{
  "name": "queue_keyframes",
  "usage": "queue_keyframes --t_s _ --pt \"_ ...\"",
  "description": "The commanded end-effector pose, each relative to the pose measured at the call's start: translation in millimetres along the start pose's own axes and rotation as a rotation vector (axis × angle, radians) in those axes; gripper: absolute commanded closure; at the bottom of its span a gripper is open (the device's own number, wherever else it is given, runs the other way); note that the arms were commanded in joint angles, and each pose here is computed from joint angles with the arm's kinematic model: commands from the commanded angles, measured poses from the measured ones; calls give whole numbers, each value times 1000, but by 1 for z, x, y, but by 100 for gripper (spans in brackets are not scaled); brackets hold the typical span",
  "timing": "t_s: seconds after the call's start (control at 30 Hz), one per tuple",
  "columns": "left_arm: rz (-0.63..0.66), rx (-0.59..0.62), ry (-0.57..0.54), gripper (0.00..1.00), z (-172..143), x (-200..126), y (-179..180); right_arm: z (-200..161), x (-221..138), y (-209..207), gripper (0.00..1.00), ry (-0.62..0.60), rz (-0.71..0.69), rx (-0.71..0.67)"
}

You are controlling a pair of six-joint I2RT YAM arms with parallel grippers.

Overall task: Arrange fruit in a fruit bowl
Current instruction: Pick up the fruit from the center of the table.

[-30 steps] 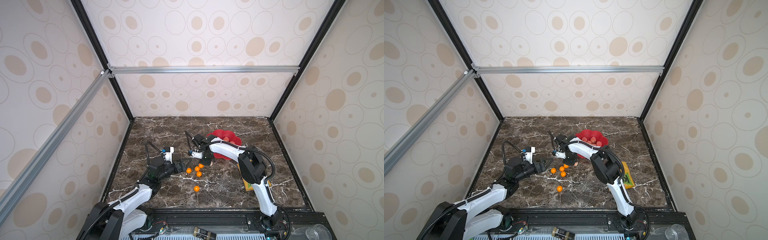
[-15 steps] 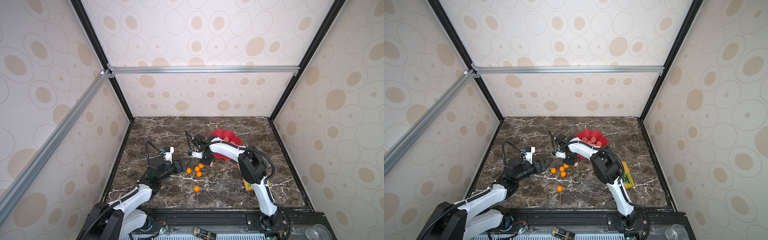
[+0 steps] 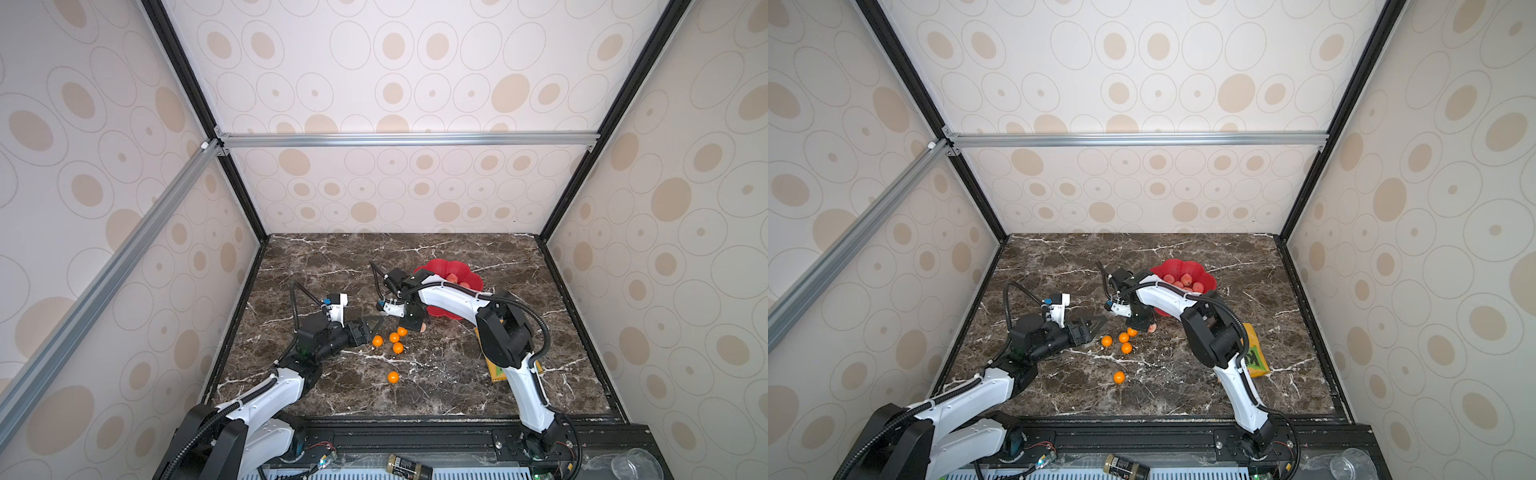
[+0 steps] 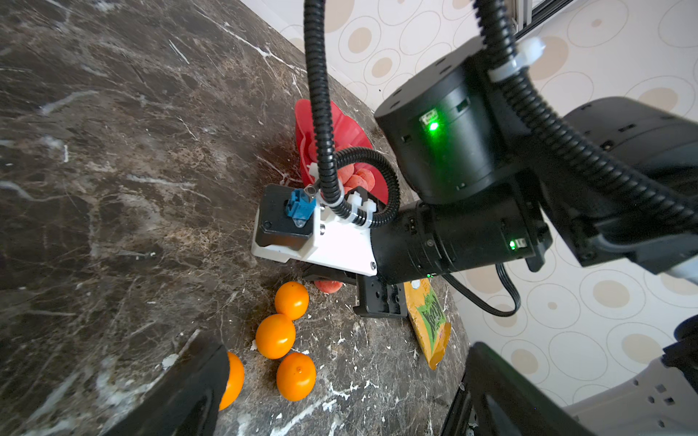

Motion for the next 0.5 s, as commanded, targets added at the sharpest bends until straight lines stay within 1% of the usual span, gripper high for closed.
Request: queue_keyframes --t_s 0.0,0.3,0.47 --pt "-27 5 -17 1 5 0 -4 3 1 2 99 9 5 -20" --pt "-35 19 -20 1 6 -1 -7 1 0 3 100 11 10 -15" --pt "-69 60 -19 1 11 -2 -16 1 -16 3 100 -24 1 4"
Point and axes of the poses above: each gripper's point midway between its finger pads, its own x axis out along the fingers, its own y axis along the line the jaws close on, z = x × y, the point moved 8 cm from there along -x, back along the fingers, and after that the axes turned 4 degrees about -x, right-handed, at the moved point
